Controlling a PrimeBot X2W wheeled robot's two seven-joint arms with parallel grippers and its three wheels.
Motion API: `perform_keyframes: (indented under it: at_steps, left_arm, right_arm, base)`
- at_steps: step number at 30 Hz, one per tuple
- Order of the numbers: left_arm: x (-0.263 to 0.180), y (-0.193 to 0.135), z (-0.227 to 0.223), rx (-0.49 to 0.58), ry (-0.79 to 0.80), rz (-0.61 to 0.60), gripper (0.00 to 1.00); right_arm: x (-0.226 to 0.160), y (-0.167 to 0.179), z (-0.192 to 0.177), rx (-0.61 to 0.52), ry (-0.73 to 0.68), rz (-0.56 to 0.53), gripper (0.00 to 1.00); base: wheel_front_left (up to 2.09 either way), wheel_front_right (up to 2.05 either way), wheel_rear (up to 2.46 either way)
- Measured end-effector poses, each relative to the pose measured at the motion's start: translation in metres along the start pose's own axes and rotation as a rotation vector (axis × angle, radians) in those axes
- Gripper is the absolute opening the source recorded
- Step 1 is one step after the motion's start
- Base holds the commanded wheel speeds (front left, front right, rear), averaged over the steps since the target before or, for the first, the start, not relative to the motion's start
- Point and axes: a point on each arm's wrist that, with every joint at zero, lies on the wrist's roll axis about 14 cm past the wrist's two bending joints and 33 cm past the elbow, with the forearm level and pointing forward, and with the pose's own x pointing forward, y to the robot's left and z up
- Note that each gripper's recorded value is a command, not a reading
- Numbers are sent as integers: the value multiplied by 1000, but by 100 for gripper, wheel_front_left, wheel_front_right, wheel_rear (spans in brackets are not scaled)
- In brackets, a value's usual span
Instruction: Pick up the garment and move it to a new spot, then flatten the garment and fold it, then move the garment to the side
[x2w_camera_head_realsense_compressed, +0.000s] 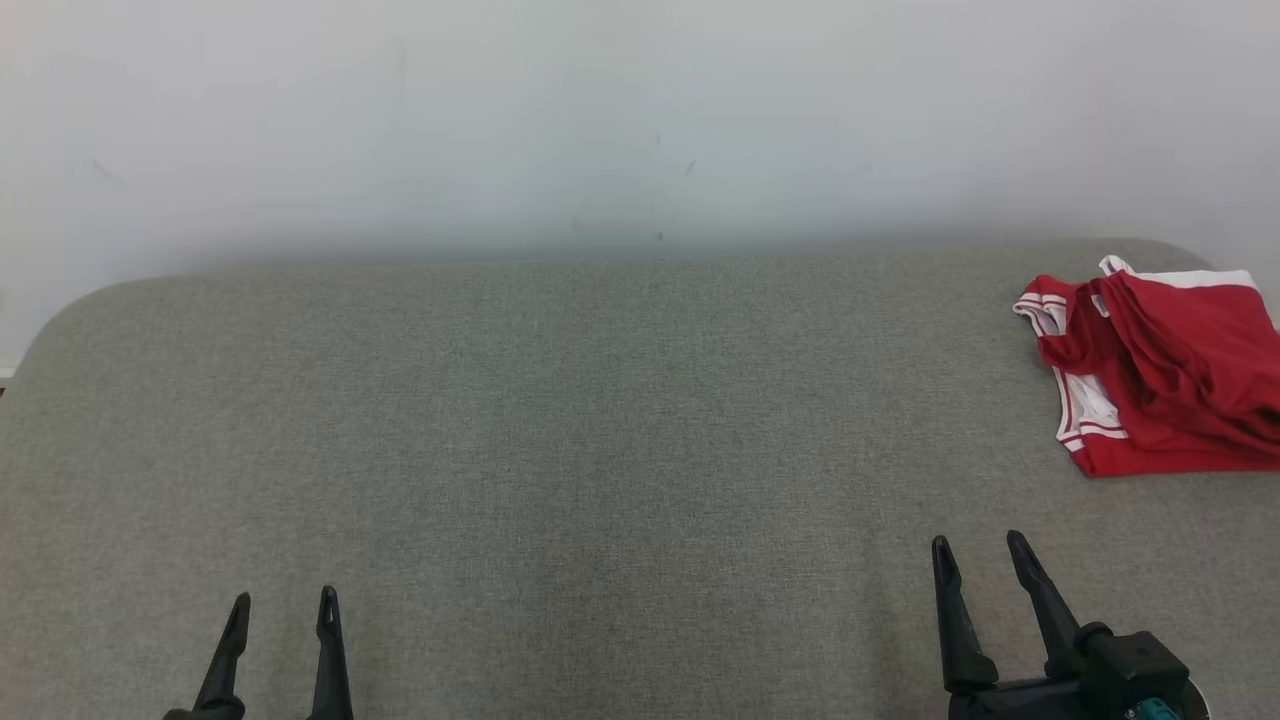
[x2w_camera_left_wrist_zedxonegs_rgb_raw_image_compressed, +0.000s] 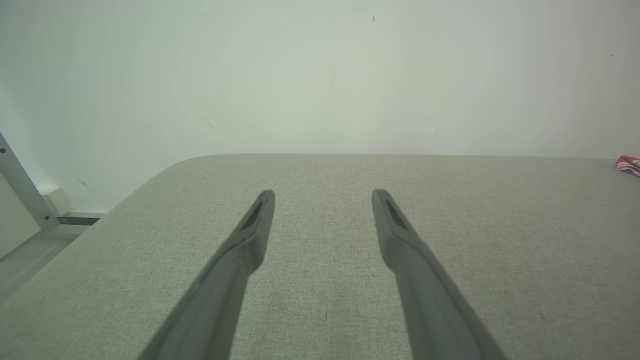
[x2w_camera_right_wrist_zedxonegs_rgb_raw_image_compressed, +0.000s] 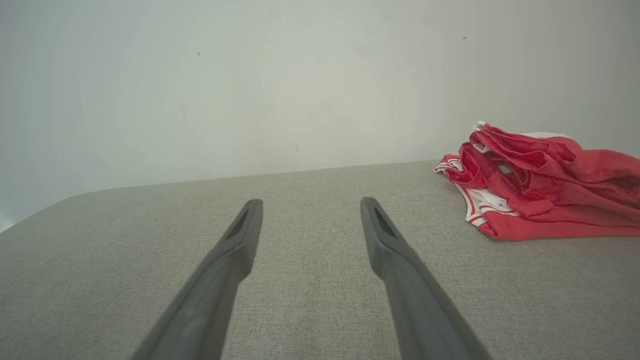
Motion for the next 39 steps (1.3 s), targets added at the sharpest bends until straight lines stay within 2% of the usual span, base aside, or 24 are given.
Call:
perform_keyframes:
  at_steps: [5, 6, 12, 39]
  left_arm:
    - [-1, 1, 1, 1, -3, 7, 100]
    - [-1, 1, 1, 1, -3, 7, 0]
    - [-8, 3, -23, -43, 82, 23, 0]
    - [0, 12, -26, -529, 109, 121, 0]
  right_arm:
    - [0, 1, 0, 0, 1, 4, 100]
    - [0, 1, 0, -1, 2, 4, 0]
    - [-10, -3, -25, 40, 86, -20, 0]
    - [-2, -19, -24, 505, 95, -138, 0]
  base:
    - [0, 0, 0]
    - [0, 0, 0]
    - [0, 0, 0]
    - [0, 0, 0]
